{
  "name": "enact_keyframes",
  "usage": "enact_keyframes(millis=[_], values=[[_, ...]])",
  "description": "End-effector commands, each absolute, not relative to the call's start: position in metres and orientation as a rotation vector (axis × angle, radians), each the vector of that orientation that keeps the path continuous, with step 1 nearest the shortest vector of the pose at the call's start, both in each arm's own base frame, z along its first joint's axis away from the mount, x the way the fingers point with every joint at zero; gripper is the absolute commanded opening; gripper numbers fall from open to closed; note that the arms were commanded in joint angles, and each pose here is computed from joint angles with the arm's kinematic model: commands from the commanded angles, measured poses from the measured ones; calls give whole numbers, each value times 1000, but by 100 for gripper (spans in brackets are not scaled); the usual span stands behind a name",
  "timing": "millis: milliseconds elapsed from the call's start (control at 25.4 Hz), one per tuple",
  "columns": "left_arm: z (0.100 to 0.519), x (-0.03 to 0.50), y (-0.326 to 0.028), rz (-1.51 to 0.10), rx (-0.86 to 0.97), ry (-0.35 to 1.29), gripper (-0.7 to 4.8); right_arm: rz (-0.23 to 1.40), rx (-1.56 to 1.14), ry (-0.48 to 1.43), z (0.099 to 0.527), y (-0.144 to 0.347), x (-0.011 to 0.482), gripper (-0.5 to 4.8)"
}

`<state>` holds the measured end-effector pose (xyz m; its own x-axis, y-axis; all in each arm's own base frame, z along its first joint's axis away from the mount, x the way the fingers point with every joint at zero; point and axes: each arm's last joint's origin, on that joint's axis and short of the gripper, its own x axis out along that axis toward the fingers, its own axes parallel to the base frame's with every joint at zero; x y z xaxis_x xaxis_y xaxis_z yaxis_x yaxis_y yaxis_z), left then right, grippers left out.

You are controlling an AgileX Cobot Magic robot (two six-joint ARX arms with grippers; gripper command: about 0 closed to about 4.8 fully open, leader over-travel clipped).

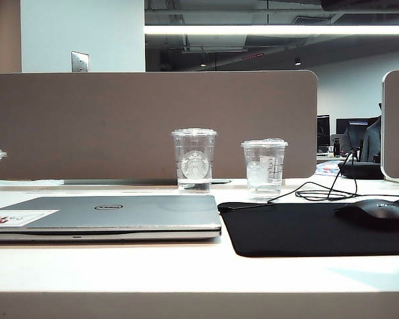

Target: Pick up the coffee cup on the left and place it on the left side of the laptop.

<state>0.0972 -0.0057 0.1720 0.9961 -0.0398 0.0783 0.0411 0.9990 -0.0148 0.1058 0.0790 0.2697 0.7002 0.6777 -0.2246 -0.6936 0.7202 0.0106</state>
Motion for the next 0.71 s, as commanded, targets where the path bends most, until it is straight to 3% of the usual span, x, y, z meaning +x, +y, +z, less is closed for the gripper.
enact_keyframes(millis=[39, 592, 710], values=[[171, 97, -6, -45, -14, -64, -6, 763, -72, 191, 274, 79, 106, -1], [171, 97, -6, -45, -14, -56, -5, 764, -72, 191, 274, 79, 106, -1], [171, 97, -6, -45, -14, -56, -5, 597, -89, 178, 275, 74, 110, -1]])
